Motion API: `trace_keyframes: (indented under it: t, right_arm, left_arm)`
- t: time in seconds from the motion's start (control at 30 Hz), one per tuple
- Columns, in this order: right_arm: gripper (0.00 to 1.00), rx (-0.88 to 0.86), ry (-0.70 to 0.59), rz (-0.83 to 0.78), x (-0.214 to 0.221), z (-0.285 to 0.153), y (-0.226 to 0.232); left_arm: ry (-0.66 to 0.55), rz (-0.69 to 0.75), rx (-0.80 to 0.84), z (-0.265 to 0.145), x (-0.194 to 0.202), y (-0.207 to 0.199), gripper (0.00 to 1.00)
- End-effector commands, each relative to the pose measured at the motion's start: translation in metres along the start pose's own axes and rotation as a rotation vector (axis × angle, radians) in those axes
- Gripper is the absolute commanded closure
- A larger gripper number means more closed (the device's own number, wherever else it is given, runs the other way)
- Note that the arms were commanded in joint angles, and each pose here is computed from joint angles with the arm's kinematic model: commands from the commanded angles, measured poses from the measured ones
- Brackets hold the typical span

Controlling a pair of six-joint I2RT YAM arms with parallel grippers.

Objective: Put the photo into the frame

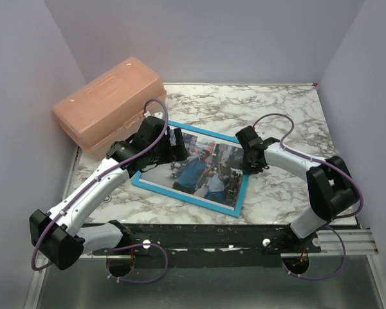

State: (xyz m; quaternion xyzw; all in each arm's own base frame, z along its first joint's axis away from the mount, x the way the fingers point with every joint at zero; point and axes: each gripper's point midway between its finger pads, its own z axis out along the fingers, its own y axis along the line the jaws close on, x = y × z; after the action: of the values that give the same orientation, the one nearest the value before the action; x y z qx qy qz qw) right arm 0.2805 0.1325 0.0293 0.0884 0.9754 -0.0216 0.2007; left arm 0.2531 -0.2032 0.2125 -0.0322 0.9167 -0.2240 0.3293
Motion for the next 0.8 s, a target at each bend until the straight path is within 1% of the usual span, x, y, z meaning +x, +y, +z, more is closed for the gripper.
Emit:
trace_keyframes:
  t: [0.0,0.1,0.13,0.17,0.2,0.27,0.33,0.37,0.43,0.57,0.77]
  right_arm:
    - [0.98,0.153,-0.016,-0.137,-0.009,-0.009,-0.053]
    - [0.94,0.136,-0.038,-0.113,-0.017,-0.012,-0.054]
    - [0.91,0.127,-0.036,-0.095,-0.018,-0.013,-0.054]
    - [0.80,0.117,-0.032,-0.084,-0.018,-0.014,-0.053]
    - [0.65,0.105,-0.027,-0.072,-0.018,-0.016,-0.052]
    - [0.42,0.071,-0.023,-0.055,-0.016,-0.020,-0.047]
    - [0.27,0.035,-0.022,-0.037,-0.015,-0.025,-0.043]
    - [0.22,0.014,-0.020,-0.027,-0.013,-0.028,-0.040]
    - [0.16,-0.017,-0.012,-0.006,-0.010,-0.031,-0.037]
    - [0.09,-0.110,0.042,0.031,0.005,-0.034,-0.024]
    - [0.05,-0.258,0.165,0.094,0.037,-0.029,-0.006]
  left_arm:
    - [0.037,0.003,-0.076,0.016,0.010,0.027,0.02]
    - [0.069,-0.009,-0.147,0.028,0.019,0.049,0.02]
    - [0.077,-0.011,-0.174,0.031,0.021,0.057,0.01]
    - [0.089,-0.016,-0.205,0.034,0.025,0.065,0.02]
    - [0.101,-0.020,-0.240,0.036,0.029,0.075,0.02]
    - [0.120,-0.030,-0.309,0.040,0.034,0.094,0.01]
    - [0.135,-0.034,-0.376,0.042,0.040,0.112,0.02]
    - [0.144,-0.030,-0.410,0.043,0.042,0.120,0.01]
    - [0.160,-0.017,-0.468,0.043,0.047,0.134,0.01]
    - [0.201,-0.015,-0.511,0.048,0.057,0.152,0.02]
    - [0.259,-0.077,-0.396,0.065,0.072,0.151,0.02]
